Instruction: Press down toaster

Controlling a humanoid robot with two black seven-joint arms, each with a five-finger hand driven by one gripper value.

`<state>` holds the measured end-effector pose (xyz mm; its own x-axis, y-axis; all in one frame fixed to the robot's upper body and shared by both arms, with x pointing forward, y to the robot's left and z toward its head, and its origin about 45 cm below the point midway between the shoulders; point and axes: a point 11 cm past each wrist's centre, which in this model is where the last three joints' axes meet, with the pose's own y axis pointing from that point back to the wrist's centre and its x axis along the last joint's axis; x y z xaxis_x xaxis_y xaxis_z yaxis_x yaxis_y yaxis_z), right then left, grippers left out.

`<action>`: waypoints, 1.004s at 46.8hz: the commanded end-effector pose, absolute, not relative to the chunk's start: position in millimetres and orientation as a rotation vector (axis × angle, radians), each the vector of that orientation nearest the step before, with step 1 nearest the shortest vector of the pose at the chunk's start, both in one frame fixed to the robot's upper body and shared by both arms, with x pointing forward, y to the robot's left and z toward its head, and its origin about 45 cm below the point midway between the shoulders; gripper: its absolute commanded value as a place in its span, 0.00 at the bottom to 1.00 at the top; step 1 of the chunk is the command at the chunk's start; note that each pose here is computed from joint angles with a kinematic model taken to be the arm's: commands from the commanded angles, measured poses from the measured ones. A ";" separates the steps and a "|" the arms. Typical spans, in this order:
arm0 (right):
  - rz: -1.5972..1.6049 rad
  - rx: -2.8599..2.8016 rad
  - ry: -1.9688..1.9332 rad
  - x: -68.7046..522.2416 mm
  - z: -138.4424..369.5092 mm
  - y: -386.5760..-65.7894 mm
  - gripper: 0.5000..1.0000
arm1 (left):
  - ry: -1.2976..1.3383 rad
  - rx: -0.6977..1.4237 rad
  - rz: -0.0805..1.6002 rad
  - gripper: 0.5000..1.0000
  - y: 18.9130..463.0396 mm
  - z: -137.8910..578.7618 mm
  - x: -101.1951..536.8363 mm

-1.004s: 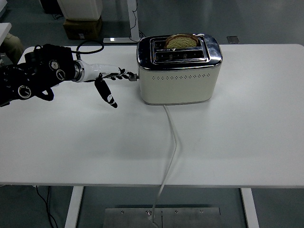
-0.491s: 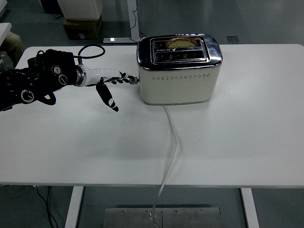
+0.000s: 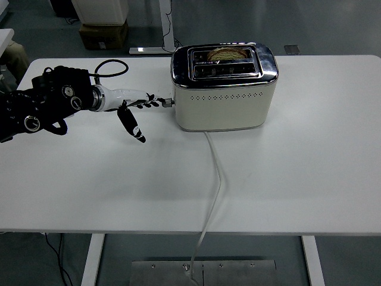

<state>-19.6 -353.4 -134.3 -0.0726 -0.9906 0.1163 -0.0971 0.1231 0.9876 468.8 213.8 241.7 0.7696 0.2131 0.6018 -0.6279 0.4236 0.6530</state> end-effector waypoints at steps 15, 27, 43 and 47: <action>-1.118 1.160 -1.388 -19.5 -134.3 -353.4 1.00 | -0.445 1.029 0.584 1.00 237.6 237.6 467.4; -1.118 1.160 -1.388 -19.5 -134.3 -353.4 1.00 | -0.405 1.046 0.631 1.00 265.5 233.7 464.4; -1.117 1.161 -1.386 -19.6 -134.3 -353.4 1.00 | -0.360 0.587 0.867 1.00 236.6 385.9 505.8; -1.119 1.159 -1.387 -20.4 -134.3 -353.4 1.00 | -0.336 0.465 0.914 1.00 234.4 418.1 511.5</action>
